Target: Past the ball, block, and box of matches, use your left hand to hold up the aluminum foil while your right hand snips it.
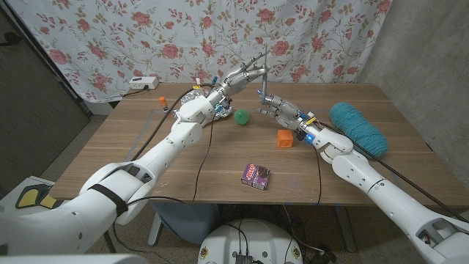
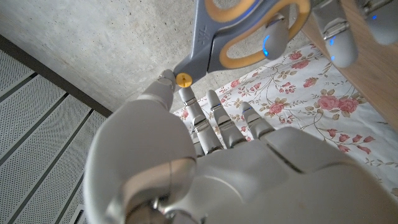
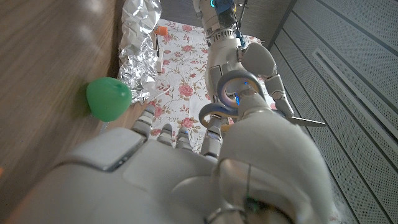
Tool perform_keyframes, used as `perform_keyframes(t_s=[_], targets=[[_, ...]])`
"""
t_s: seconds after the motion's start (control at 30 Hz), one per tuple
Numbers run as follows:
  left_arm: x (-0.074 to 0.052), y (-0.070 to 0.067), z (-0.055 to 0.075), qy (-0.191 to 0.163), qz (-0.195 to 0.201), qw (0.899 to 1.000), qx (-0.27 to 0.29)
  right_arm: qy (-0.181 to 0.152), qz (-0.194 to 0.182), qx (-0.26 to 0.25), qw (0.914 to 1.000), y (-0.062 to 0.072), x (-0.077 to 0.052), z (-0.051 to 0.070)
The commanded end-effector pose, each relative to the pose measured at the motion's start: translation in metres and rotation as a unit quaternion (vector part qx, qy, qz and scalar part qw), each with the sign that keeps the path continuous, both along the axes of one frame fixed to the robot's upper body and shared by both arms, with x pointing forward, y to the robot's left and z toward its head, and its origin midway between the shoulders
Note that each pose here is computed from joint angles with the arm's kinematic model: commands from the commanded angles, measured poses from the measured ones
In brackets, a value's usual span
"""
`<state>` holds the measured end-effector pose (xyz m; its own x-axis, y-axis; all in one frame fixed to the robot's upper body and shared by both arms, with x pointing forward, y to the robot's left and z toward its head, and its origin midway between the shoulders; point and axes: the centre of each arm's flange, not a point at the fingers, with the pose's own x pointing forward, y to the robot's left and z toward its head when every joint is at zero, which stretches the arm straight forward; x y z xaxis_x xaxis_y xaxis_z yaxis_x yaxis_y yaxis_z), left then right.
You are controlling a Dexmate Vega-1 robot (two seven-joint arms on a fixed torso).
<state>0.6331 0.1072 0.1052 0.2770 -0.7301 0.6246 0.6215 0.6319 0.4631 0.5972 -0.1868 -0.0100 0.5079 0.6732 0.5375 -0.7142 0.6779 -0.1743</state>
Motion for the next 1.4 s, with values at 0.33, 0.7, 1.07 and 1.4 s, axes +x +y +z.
perform_keyframes(t_s=[0.33, 0.7, 1.07, 1.4], targets=[[0.001, -0.01, -0.005, 0.008, -0.006, 1.0, 0.001, -0.001, 0.008, -0.002, 1.0, 0.006, -0.002, -0.002], [0.001, -0.013, -0.01, 0.013, -0.009, 1.0, 0.002, 0.002, 0.022, 0.004, 0.9997, 0.007, -0.002, -0.004], [0.001, -0.016, -0.014, 0.016, -0.005, 1.0, -0.001, 0.006, 0.013, -0.003, 0.9999, 0.006, -0.004, -0.006], [0.002, -0.018, -0.013, 0.015, -0.01, 1.0, -0.006, 0.02, -0.005, -0.019, 0.9996, 0.008, -0.004, -0.01]])
